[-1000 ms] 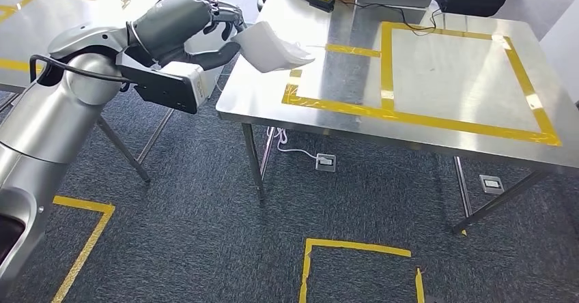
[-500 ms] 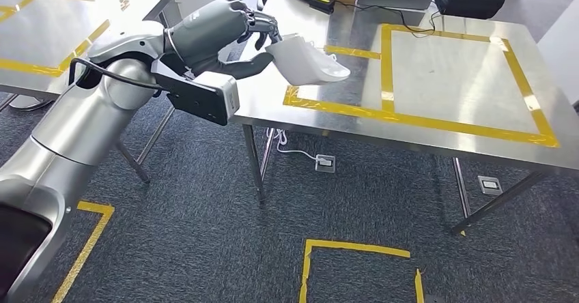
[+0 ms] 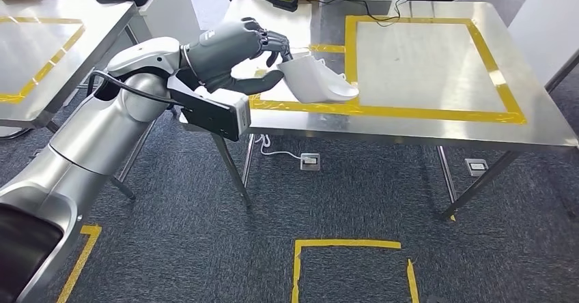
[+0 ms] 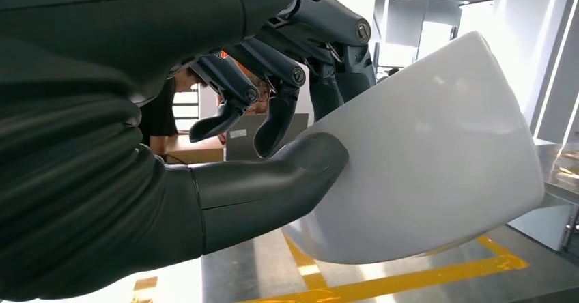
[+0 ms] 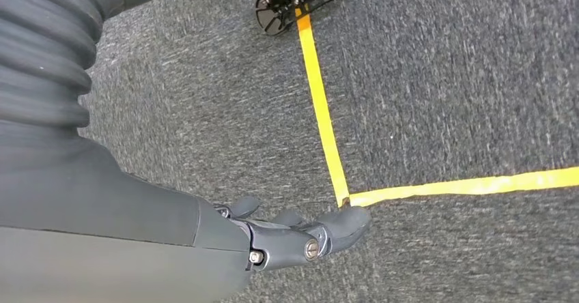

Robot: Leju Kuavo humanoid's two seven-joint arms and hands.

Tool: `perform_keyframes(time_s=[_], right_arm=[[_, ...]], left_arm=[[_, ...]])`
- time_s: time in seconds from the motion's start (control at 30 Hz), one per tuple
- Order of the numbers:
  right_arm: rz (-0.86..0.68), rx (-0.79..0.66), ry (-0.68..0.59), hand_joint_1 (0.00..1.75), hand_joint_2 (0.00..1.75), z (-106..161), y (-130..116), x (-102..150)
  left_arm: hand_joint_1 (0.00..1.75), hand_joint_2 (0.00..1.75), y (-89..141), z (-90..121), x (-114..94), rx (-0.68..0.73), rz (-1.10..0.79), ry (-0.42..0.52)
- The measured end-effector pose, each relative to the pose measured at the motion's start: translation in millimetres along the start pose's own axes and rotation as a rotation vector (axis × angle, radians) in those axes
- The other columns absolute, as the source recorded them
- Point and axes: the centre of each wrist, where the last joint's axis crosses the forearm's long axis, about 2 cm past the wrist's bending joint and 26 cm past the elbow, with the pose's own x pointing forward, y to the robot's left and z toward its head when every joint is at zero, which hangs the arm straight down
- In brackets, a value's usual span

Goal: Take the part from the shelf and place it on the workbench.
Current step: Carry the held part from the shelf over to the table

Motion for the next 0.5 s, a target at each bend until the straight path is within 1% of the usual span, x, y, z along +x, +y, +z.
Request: perform_keyframes(time_s=[0.13, 0.5], right_arm=[[-0.001, 0.001, -0.001, 0.00, 1.75, 0.3, -0.1, -0.8], [-0.012, 0.006, 0.001, 0.00, 1.75, 1.3, 4.1, -0.4]], left_arm=[[1.75, 1.75, -8.0, 2.7, -1.9, -0.010, 0.013, 0.005], [1.75, 1.75, -6.3, -4.1, 1.5, -0.029, 0.013, -0.006]])
